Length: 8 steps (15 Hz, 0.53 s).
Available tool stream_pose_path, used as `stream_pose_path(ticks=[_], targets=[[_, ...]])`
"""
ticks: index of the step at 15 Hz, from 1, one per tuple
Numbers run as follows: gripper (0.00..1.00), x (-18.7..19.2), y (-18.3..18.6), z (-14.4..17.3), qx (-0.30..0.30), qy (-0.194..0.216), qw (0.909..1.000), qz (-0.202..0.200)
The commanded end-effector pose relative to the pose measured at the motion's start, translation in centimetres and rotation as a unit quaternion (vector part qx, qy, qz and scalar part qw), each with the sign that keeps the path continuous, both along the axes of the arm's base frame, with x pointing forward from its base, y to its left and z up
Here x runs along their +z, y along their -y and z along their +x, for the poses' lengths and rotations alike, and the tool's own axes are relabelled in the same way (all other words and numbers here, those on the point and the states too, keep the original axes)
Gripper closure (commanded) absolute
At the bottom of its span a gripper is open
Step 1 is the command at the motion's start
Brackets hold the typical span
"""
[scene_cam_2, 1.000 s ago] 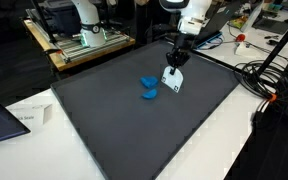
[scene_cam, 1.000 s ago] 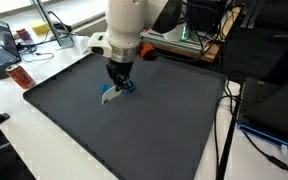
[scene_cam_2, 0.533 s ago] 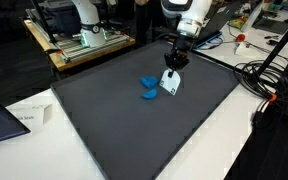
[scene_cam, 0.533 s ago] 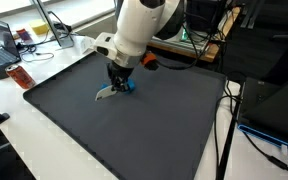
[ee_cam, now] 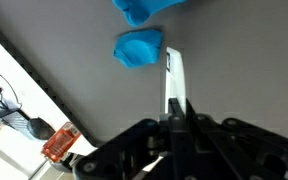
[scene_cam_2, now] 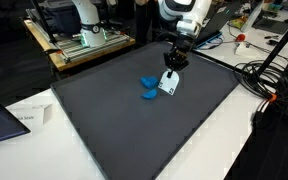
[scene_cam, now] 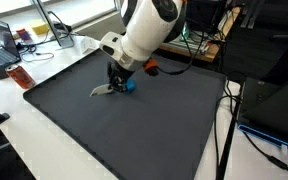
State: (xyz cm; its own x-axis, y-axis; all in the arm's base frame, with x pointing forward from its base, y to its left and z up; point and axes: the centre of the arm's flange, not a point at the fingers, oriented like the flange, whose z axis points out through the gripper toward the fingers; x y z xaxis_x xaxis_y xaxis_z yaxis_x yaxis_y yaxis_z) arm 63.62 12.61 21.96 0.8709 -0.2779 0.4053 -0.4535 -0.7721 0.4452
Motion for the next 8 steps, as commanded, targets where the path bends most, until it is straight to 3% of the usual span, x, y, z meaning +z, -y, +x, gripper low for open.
stream_pose_path(ticks=[1, 4, 8], targets=[[0.99, -0.7, -0.7, -0.5, -0.005, 0.017, 0.9991, -0.038], [0.99, -1.1, -1.7, -0.7, 0.001, 0.017, 0.9978, -0.064], [0.99, -0.8, -2.7, -1.7, 0.009, -0.014, 0.9973, -0.072]])
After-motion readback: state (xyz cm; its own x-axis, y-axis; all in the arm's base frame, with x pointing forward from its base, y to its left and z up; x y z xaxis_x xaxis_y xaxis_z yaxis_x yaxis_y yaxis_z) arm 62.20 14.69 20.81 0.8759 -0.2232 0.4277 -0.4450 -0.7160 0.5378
